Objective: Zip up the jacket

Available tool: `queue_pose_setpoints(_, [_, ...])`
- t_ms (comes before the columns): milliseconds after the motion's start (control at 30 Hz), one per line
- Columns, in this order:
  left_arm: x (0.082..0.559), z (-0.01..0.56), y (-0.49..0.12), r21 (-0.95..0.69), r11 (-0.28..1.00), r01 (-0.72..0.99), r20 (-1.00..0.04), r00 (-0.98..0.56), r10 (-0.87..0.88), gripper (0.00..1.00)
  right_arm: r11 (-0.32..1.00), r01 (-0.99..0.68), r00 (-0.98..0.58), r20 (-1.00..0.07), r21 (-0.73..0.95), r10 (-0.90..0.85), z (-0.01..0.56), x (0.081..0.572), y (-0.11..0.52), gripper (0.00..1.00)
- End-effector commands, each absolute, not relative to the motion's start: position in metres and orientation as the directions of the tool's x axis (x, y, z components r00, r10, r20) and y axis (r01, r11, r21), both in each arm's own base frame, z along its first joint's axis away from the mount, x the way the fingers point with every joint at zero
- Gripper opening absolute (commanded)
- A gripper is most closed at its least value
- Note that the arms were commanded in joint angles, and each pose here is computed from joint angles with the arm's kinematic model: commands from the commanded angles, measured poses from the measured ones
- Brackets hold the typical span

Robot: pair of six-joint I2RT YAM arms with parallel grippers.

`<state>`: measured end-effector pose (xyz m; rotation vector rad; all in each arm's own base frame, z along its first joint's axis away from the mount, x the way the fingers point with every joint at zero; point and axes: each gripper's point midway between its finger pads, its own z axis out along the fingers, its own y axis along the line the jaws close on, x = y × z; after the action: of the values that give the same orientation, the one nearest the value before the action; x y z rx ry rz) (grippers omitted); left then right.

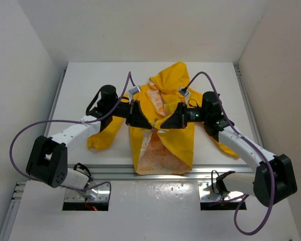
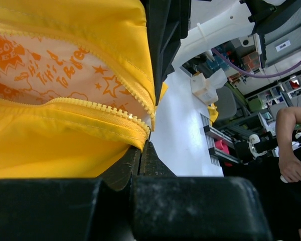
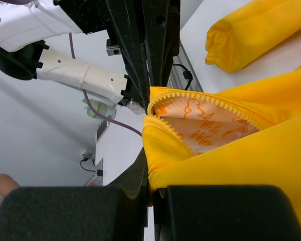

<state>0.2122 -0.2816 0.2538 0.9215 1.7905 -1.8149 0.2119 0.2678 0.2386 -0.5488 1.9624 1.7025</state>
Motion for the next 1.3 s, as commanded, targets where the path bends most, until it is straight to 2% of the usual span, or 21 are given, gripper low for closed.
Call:
queue_pose_setpoints(0, [0.214,0.270,-0.280,-0.638,-0.123,0.760,-0.769,-0.623,0.142,0.00,0.104,-0.657,-0.749,-0.662,0.746,0.016,0.250,0.210,0.270,0.00])
queue_pose_setpoints(133, [0.213,0.271,-0.275,-0.625,-0.111,0.773,-0.779,-0.610,0.142,0.00,0.113,-0.646,-0.755,-0.654,0.755,0.048,0.256,0.217,0.270,0.00])
queue_pose_setpoints(367, [0.216,0.286,-0.263,-0.580,-0.054,0.813,-0.814,-0.576,0.078,0.00,0.088,-0.697,-0.705,-0.703,0.711,0.097,0.281,0.238,0.273,0.00])
queue_pose_setpoints(500, [0.251,0.300,-0.253,-0.602,0.047,0.797,-0.798,-0.603,0.017,0.00,0.086,-0.706,-0.696,-0.712,0.703,0.093,0.285,0.246,0.278,0.00])
queue_pose_setpoints(533, [0.269,0.303,-0.242,-0.616,0.114,0.779,-0.786,-0.617,-0.032,0.00,0.092,-0.729,-0.672,-0.734,0.679,0.096,0.289,0.251,0.277,0.00])
queue_pose_setpoints(633, [0.305,0.324,-0.223,-0.643,0.203,0.739,-0.766,-0.616,-0.185,0.00,0.109,-0.725,-0.672,-0.733,0.680,0.105,0.293,0.265,0.278,0.00])
queue_pose_setpoints(667, [0.307,0.336,-0.223,-0.621,0.193,0.759,-0.782,-0.587,-0.211,0.00,0.105,-0.732,-0.663,-0.740,0.673,0.113,0.299,0.270,0.278,0.00])
queue_pose_setpoints(700, [0.309,0.342,-0.221,-0.669,0.173,0.723,-0.740,-0.627,-0.242,0.00,0.100,-0.711,-0.685,-0.718,0.696,0.126,0.304,0.274,0.278,0.00])
queue_pose_setpoints(800, [0.309,0.349,-0.223,-0.694,0.130,0.708,-0.714,-0.655,-0.247,0.00,0.086,-0.703,-0.687,-0.706,0.706,0.172,0.323,0.297,0.277,0.00])
queue_pose_setpoints(867, [0.302,0.354,-0.226,-0.669,0.107,0.736,-0.738,-0.640,-0.212,0.00,0.056,-0.740,-0.651,-0.735,0.670,0.187,0.341,0.312,0.281,0.00])
queue_pose_setpoints(967, [0.288,0.366,-0.230,-0.614,0.036,0.789,-0.782,-0.601,-0.167,0.00,-0.017,-0.696,-0.707,-0.681,0.717,0.190,0.364,0.324,0.287,0.00])
queue_pose_setpoints(1033, [0.282,0.368,-0.230,-0.624,0.016,0.781,-0.773,-0.615,-0.153,0.00,-0.092,-0.691,-0.717,-0.664,0.717,0.210,0.381,0.339,0.292,0.00])
queue_pose_setpoints(1067, [0.280,0.368,-0.233,-0.624,0.007,0.781,-0.773,-0.617,-0.147,0.00,-0.115,-0.651,-0.754,-0.623,0.750,0.207,0.380,0.343,0.292,0.00])
queue_pose_setpoints(1167, [0.277,0.368,-0.232,-0.624,0.007,0.781,-0.773,-0.617,-0.146,0.00,-0.106,-0.716,-0.695,-0.691,0.690,0.199,0.381,0.335,0.294,0.00])
queue_pose_setpoints(1267, [0.277,0.368,-0.230,-0.635,0.016,0.772,-0.765,-0.626,-0.150,0.00,-0.126,-0.706,-0.707,-0.682,0.697,0.186,0.381,0.328,0.293,0.00])
